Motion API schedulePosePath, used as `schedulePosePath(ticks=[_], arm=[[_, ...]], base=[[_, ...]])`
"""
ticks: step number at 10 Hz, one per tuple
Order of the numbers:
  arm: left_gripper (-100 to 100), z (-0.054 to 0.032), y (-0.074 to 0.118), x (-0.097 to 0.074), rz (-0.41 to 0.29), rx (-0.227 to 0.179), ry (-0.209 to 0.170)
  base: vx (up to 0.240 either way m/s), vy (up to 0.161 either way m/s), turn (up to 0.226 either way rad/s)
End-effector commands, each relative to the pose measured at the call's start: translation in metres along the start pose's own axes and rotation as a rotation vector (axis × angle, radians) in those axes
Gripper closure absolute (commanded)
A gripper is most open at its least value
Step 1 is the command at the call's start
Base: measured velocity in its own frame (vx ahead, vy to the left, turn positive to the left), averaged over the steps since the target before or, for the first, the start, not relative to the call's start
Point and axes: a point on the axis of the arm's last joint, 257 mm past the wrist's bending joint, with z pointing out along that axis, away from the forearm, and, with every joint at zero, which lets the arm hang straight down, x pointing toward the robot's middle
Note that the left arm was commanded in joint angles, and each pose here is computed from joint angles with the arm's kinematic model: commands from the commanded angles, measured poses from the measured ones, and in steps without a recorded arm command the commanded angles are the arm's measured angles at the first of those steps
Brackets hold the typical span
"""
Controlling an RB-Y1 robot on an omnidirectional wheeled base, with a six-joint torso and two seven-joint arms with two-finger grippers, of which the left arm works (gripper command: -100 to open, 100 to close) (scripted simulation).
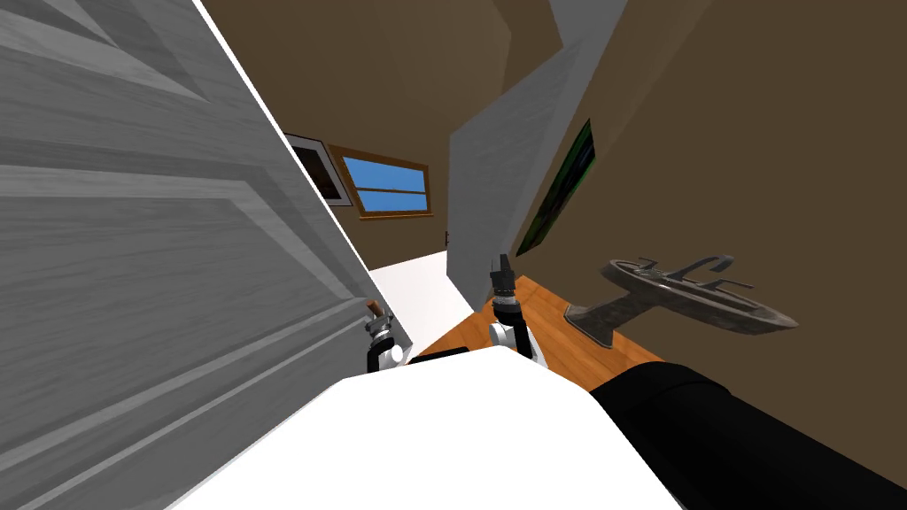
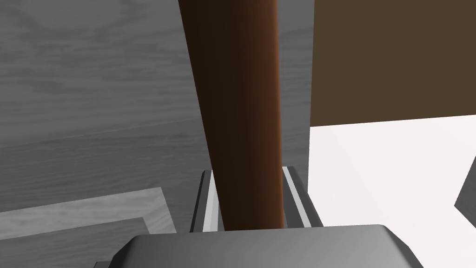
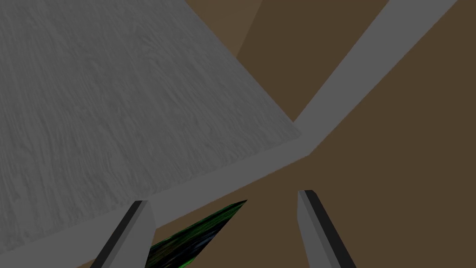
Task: Push the door open
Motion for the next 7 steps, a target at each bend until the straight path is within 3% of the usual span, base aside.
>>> schedulePosePath(ticks=[1,7], arm=[[100,0.0072,-0.021,0.002,0.014,0.034,0.013],[100,0.0155,-0.043,0.003,0.020,0.081,0.018]], base=[[0.135,0.030,0.061],[0.112,0.009,0.052]])
